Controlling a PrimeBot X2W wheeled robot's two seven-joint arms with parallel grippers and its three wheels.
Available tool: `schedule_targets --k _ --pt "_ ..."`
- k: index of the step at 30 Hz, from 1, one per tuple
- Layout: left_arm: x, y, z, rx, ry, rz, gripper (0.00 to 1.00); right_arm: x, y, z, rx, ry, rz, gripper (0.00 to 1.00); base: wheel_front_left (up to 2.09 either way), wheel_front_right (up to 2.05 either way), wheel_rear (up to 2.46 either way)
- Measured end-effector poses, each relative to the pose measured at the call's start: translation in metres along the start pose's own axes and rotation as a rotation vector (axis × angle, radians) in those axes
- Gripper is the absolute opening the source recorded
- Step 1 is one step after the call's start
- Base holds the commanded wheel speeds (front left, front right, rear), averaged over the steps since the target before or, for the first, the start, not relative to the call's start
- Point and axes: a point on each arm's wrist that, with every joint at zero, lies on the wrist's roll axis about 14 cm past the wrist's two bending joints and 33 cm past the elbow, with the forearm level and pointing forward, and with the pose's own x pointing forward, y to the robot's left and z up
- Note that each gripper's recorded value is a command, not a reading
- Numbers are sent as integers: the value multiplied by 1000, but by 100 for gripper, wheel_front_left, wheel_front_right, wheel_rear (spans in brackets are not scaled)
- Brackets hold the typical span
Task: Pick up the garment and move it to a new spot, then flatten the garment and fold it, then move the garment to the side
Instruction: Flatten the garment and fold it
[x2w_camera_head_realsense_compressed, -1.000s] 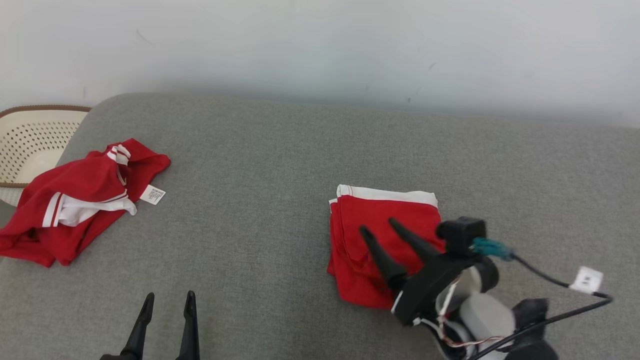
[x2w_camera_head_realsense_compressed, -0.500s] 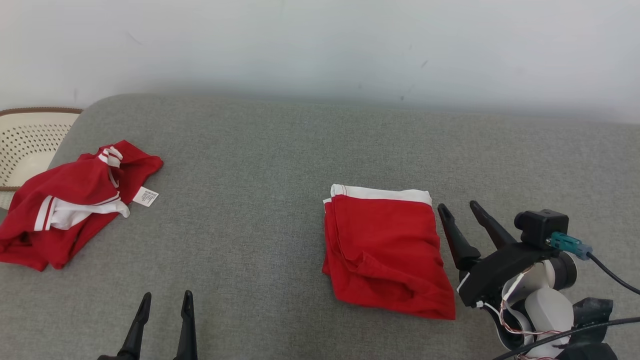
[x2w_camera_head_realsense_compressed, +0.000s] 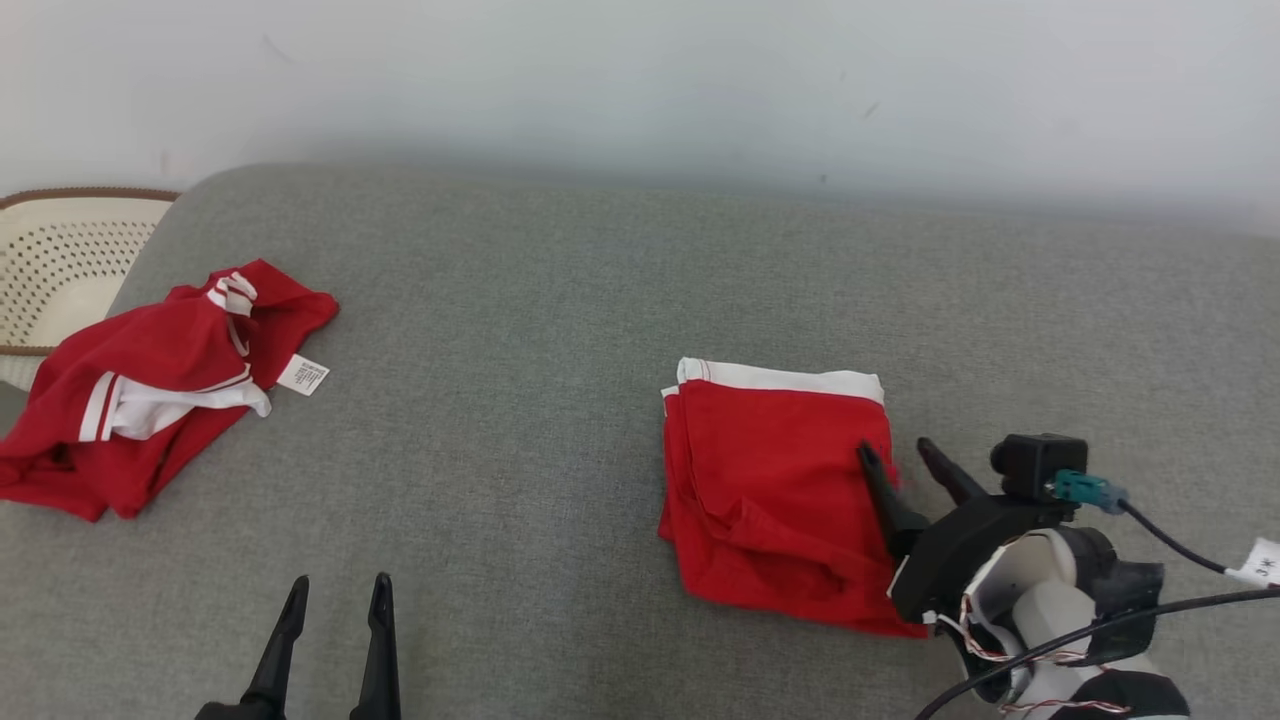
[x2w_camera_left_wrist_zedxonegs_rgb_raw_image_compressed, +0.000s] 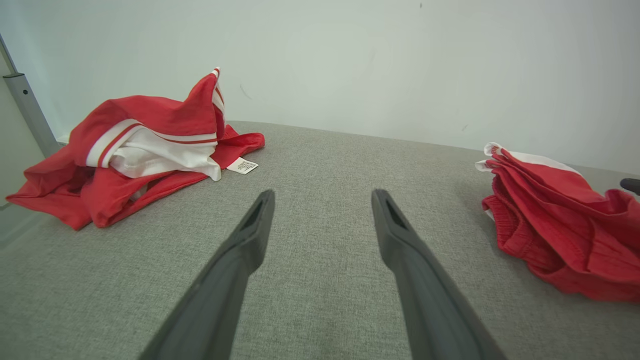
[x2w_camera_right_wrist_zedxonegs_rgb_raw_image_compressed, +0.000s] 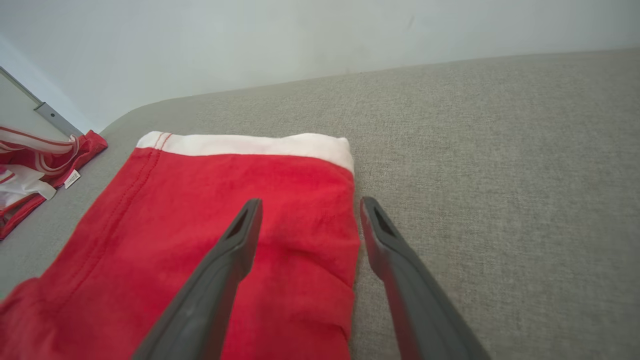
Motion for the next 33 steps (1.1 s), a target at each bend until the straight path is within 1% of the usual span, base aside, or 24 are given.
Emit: schedule_targets --k 3,10,11,12,13,14,21,26,29,33 --pt "-1 3 -1 3 5 8 100 7 7 -1 -3 -15 19 100 0 0 0" --pt "-4 7 -2 7 8 26 100 18 8 3 -39 -71 20 100 0 0 0" --pt "-4 7 -2 7 9 27 100 19 8 3 -44 -70 18 84 0 0 0" --pt "-4 7 -2 8 9 28 100 21 7 2 -50 -71 18 47 0 0 0" --pt "-4 8 -2 9 9 30 100 22 7 2 -55 -72 16 26 0 0 0" --pt "-4 10 -2 10 10 33 100 23 7 0 -57 -71 15 0 0 0 0" --pt "-4 18 -2 16 11 49 100 30 10 -8 -78 -53 20 0 0 0 0" --pt "-4 21 -2 20 12 56 100 36 17 1 -95 -85 38 0 0 0 0" --pt "-3 23 0 23 6 60 100 37 30 -1 -102 -91 67 0 0 0 0" --pt "-6 29 1 28 7 75 100 35 56 -8 -103 -96 129 0 0 0 0"
